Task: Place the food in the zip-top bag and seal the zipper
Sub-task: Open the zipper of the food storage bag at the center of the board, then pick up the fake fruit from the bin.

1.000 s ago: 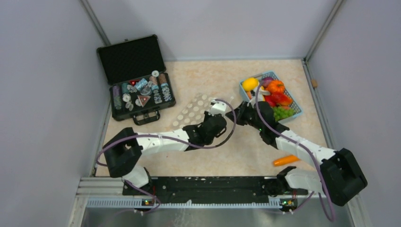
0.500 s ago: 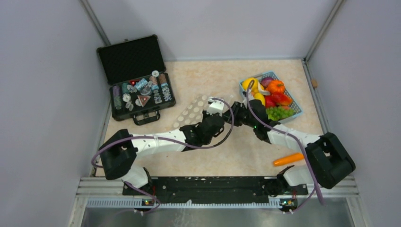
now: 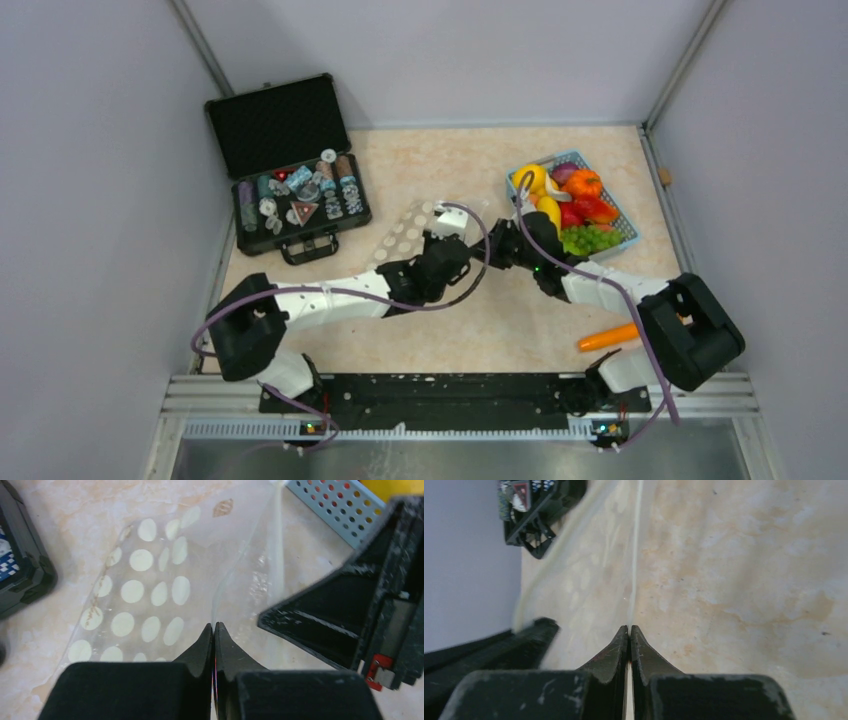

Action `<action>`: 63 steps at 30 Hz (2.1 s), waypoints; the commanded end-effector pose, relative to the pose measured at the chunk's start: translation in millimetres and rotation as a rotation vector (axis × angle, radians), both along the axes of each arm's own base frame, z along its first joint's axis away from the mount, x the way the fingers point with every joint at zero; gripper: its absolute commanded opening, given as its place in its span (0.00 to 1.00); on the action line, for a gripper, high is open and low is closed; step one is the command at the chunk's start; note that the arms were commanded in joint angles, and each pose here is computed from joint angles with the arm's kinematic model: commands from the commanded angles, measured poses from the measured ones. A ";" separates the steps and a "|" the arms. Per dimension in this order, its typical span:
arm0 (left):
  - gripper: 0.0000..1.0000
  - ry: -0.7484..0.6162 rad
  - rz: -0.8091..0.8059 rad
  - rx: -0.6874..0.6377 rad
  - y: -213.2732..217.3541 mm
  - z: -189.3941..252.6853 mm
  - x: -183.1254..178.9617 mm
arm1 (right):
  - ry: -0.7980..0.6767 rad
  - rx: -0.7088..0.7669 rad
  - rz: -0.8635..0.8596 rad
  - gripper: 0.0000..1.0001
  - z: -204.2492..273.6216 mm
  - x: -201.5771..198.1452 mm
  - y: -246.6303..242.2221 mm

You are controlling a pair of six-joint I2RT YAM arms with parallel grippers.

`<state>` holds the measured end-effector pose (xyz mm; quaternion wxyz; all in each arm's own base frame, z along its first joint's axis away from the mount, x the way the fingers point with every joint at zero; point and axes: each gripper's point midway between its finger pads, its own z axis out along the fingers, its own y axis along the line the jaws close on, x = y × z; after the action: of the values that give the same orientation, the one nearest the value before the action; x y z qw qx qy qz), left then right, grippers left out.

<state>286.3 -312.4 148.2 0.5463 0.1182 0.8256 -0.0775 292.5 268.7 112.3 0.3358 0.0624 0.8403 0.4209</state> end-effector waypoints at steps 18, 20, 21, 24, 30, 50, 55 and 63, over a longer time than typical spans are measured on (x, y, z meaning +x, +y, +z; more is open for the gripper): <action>0.00 -0.042 0.155 0.002 50.5 51.5 34.5 | -0.117 -0.275 0.003 0.10 8.5 26.9 -18.5; 0.00 -0.007 0.178 0.002 46.3 43.4 35.3 | -0.134 -0.266 0.016 0.14 18.1 27.1 -15.9; 0.00 0.005 0.193 -0.005 44.5 40.7 36.4 | -0.146 -0.260 0.018 0.16 22.9 27.2 -15.5; 0.00 0.030 0.231 -0.027 42.0 33.6 38.0 | -0.178 -0.264 0.004 0.21 35.6 28.0 -19.3; 0.00 0.049 0.254 -0.035 39.7 27.4 43.2 | -0.222 -0.312 -0.095 0.28 55.2 30.6 -41.7; 0.00 0.094 0.171 -0.163 44.7 23.0 32.6 | -0.137 -0.606 -0.454 0.57 45.7 66.2 -199.0; 0.00 0.097 0.167 -0.149 47.3 21.6 31.2 | -0.113 -0.647 -0.450 0.58 37.6 71.3 -202.6; 0.00 0.096 0.145 -0.162 44.6 24.8 30.1 | -0.217 -0.604 -0.510 0.80 43.3 82.6 -203.8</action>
<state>314.5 -265.1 151.9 0.4976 0.0177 0.8635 -0.0804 357.0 68.2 130.0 0.4550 0.1175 0.8808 0.0575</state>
